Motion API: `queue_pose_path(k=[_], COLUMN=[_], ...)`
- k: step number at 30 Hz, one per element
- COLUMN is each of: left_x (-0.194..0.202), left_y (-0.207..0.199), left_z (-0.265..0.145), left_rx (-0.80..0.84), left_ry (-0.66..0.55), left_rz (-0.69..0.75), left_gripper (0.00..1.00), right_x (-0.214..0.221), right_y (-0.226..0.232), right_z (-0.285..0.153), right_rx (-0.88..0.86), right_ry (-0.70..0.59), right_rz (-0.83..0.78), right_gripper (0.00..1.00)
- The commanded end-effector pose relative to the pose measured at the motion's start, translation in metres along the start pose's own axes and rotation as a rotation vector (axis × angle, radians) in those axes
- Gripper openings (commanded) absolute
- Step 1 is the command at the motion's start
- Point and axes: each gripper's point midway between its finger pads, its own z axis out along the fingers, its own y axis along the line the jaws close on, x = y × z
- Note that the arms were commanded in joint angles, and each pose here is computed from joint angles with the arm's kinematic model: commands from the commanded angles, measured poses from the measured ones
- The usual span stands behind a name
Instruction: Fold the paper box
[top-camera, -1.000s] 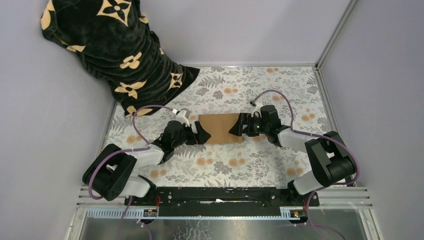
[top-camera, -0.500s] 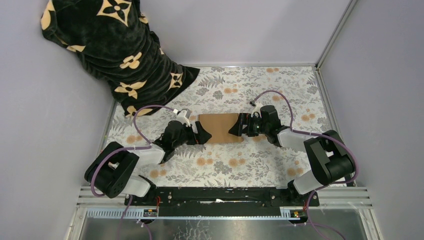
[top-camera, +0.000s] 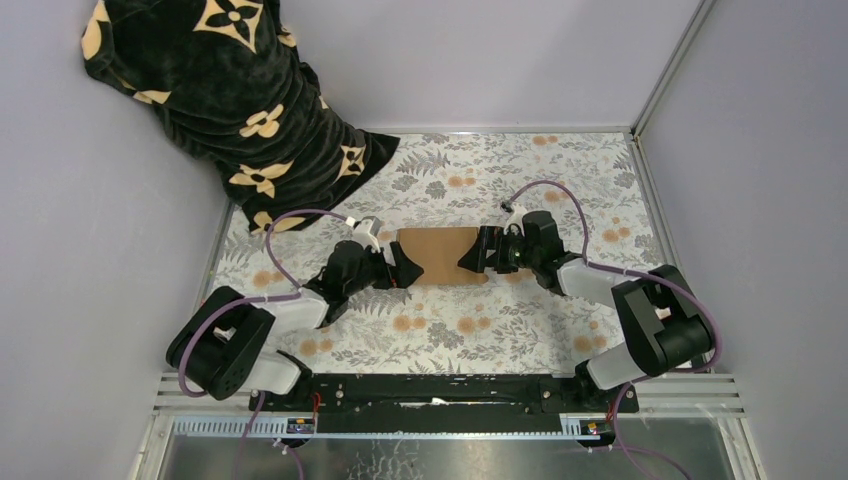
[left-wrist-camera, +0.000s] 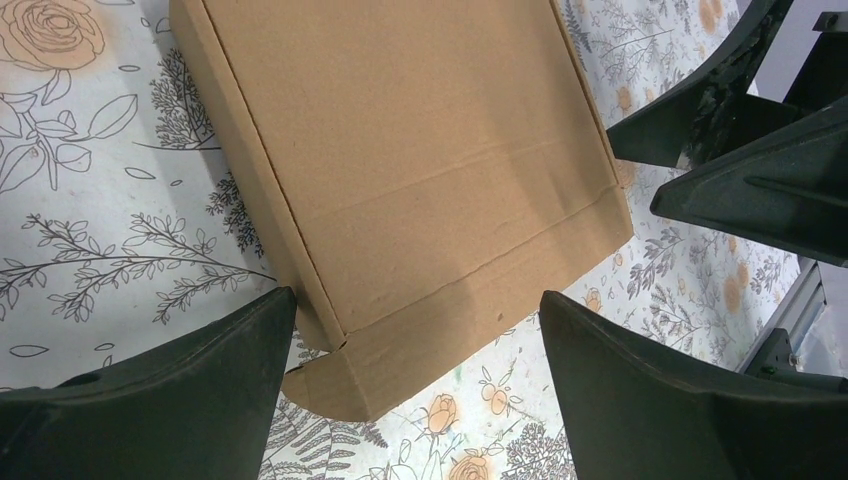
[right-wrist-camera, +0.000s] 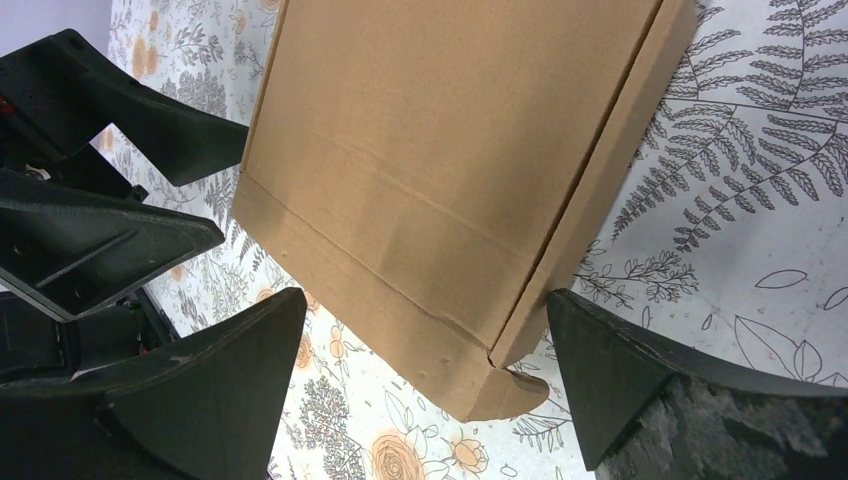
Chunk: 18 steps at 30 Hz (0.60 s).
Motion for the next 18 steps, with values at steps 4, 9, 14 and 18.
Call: queue_pose_path(k=[4, 9, 14, 18], left_x=[-0.018, -0.024, -0.027, -0.032], left_y=[-0.014, -0.018, -0.021, -0.026], left_z=[-0.004, -0.008, -0.011, -0.014], left_rx=[0.048, 0.053, 0.059, 0.068], left_ry=[-0.055, -0.066, -0.072, -0.081], left_rz=[0.013, 0.017, 0.019, 0.021], left_gripper=[0.98, 0.98, 0.99, 0.98], right_x=[-0.011, -0.014, -0.018, -0.019], right_y=[0.018, 0.022, 0.025, 0.028], right_z=[-0.013, -0.018, -0.023, -0.027], right_rx=[-0.053, -0.051, -0.05, -0.049], right_ry=[-0.039, -0.051, -0.062, -0.067], right_rz=[-0.022, -0.03, -0.037, -0.039], right_gripper=[1.0, 1.0, 1.0, 1.0])
